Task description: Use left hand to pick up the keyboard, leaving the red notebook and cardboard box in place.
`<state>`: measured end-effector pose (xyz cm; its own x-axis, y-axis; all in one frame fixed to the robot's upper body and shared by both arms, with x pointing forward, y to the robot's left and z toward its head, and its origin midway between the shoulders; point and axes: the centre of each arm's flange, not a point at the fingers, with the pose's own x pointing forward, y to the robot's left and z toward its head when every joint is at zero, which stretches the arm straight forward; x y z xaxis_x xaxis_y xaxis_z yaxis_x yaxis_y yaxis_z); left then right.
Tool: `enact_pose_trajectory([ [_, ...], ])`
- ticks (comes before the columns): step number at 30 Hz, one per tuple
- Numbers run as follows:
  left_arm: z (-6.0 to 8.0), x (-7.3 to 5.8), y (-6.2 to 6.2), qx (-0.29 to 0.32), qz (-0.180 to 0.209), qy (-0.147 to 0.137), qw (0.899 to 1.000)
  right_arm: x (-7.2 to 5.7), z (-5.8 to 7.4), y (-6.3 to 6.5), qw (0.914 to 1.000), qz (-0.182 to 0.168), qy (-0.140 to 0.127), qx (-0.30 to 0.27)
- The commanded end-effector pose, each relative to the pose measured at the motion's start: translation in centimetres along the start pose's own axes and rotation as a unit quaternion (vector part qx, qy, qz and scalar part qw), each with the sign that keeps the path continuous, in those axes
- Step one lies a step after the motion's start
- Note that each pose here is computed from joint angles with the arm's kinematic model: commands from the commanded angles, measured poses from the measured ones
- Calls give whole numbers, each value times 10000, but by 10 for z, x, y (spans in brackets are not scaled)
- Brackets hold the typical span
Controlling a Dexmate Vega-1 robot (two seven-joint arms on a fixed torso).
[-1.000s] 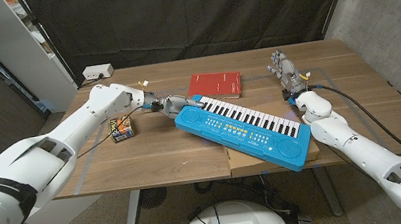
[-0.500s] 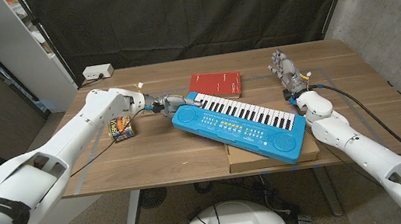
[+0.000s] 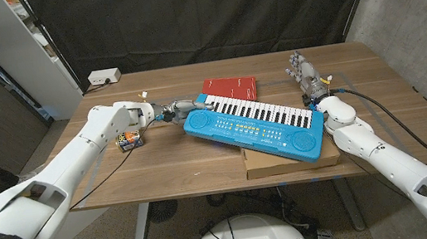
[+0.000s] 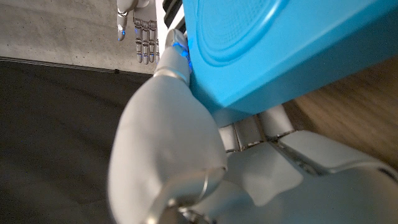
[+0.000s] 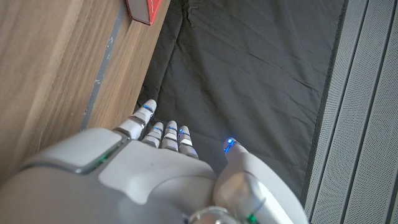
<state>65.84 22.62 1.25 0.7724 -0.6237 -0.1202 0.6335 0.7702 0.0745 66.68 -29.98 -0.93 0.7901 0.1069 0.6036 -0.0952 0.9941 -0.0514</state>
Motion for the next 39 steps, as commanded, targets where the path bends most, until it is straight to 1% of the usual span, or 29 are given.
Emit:
enact_pose_trajectory([
  [1,3,-7,-11,12,7,-182,9998,-3,6,-1,9999,14,-68,-127],
  [7,6,-12,-20,111,-116,-269,9995,-2,12,-3,9997,21,-124,-194],
  [13,10,-17,-26,173,-242,-435,9986,-2,19,-5,9994,32,-181,-299],
  [15,12,-19,-29,181,-310,-529,9980,-2,22,-5,9992,26,-211,-327],
  [20,15,-23,-32,189,-347,-672,9970,-3,25,-6,9991,22,-234,-357],
  [29,24,-38,-34,394,-145,-1008,9940,-7,29,-7,9989,11,-266,-390],
  [39,34,-53,-33,543,148,-1525,9867,-10,32,-5,9987,36,-286,-418],
])
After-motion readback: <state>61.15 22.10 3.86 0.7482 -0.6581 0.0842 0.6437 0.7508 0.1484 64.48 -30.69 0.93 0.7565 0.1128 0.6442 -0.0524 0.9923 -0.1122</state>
